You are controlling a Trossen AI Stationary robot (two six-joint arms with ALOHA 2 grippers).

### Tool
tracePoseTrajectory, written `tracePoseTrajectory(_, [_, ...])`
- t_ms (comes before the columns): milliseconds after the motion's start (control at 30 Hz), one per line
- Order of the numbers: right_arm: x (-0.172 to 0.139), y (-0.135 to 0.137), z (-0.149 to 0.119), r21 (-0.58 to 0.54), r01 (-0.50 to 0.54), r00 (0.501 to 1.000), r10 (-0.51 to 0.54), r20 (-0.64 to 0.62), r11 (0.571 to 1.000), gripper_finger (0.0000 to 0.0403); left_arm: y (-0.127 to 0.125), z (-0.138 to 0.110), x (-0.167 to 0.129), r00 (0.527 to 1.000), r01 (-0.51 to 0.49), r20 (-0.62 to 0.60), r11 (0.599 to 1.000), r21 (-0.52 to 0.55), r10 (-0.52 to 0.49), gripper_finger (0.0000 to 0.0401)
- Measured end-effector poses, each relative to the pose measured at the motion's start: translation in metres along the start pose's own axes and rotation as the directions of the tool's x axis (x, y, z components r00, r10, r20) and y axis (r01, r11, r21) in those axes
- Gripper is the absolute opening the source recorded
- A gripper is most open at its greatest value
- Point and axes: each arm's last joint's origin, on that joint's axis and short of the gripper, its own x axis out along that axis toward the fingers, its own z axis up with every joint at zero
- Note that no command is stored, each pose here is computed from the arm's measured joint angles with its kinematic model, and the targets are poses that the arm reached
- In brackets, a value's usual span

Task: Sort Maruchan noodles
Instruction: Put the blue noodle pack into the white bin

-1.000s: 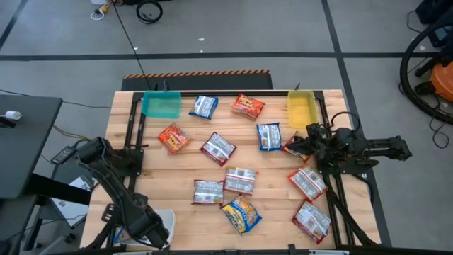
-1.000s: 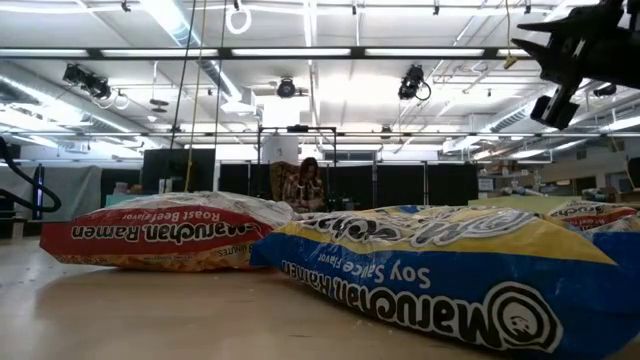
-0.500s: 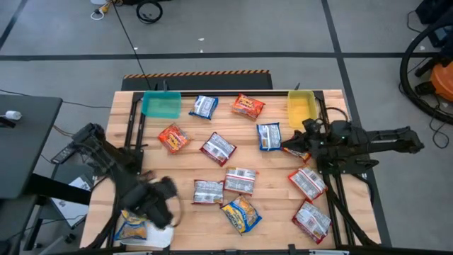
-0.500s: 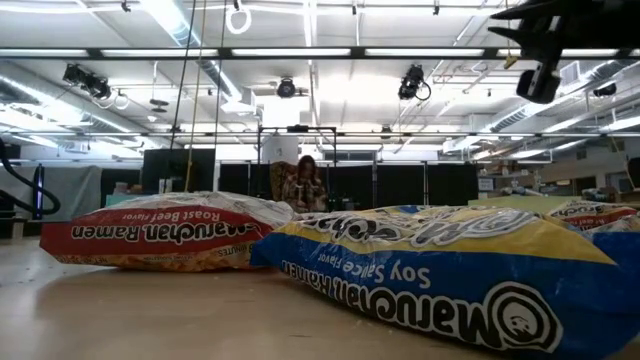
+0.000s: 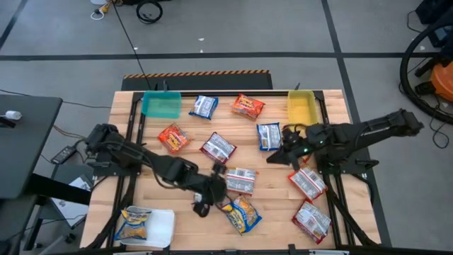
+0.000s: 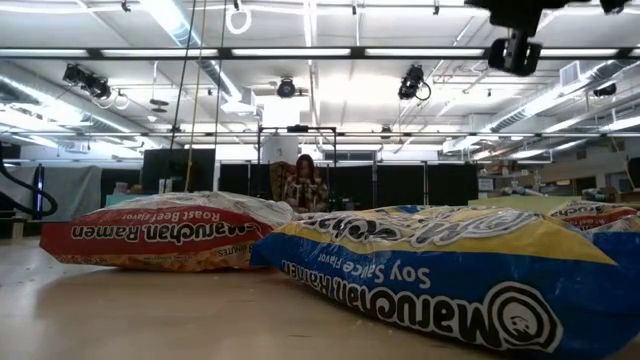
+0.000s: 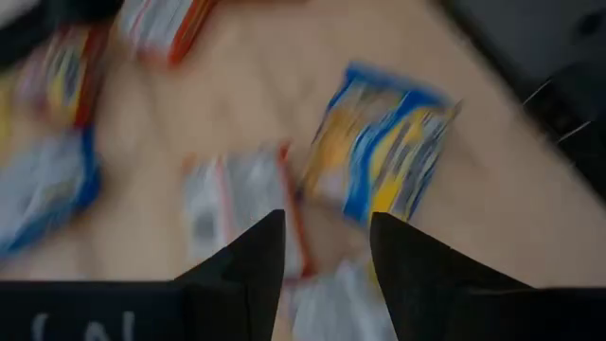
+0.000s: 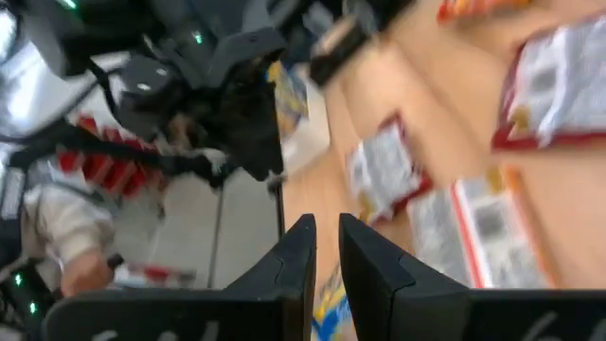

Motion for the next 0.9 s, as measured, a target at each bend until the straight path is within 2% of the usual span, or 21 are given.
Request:
tracePoseTrajectory(133, [0.017,0.029,-0.01,0.018,0.023,0.989,-0.02,-0.145,1.0,0.0054,-0.012,0.003,0.011,0.999,0.031,0.021,0.999,-0.02,-0.031,0.0162])
tracePoseTrajectory(300, [0.041,0.064,-0.034,0.024,0.041,0.974,-0.035,-0.225,0.999,0.0054,-0.034,0.008,0.008,0.997,0.055,0.049,0.998,-0.019,-0.054,0.0162])
tracePoseTrajectory(433, [0.055,0.086,-0.056,0.06,0.064,0.964,-0.046,-0.261,0.996,0.0054,-0.052,0.021,0.011,0.985,0.046,0.169,0.999,-0.017,-0.042,0.0162])
tracePoseTrajectory(567, [0.062,0.106,-0.074,0.11,0.074,0.951,-0.037,-0.308,0.991,0.0054,-0.074,0.025,0.043,0.967,0.056,0.248,0.998,0.006,-0.055,0.0162])
tracePoseTrajectory(667, [0.064,0.118,-0.085,0.14,0.089,0.936,-0.035,-0.35,0.986,0.0054,-0.081,0.023,0.072,0.956,0.064,0.288,0.998,-0.002,-0.06,0.0162])
tracePoseTrajectory(767, [0.061,0.126,-0.093,0.175,0.114,0.919,-0.037,-0.392,0.978,0.0054,-0.08,0.019,0.097,0.945,0.063,0.322,0.998,-0.003,-0.058,0.0162])
tracePoseTrajectory(900, [0.054,0.131,-0.099,0.214,0.15,0.904,-0.046,-0.426,0.965,0.0054,-0.068,0.015,0.121,0.954,-0.004,0.3,1.0,-0.021,0.011,0.0163])
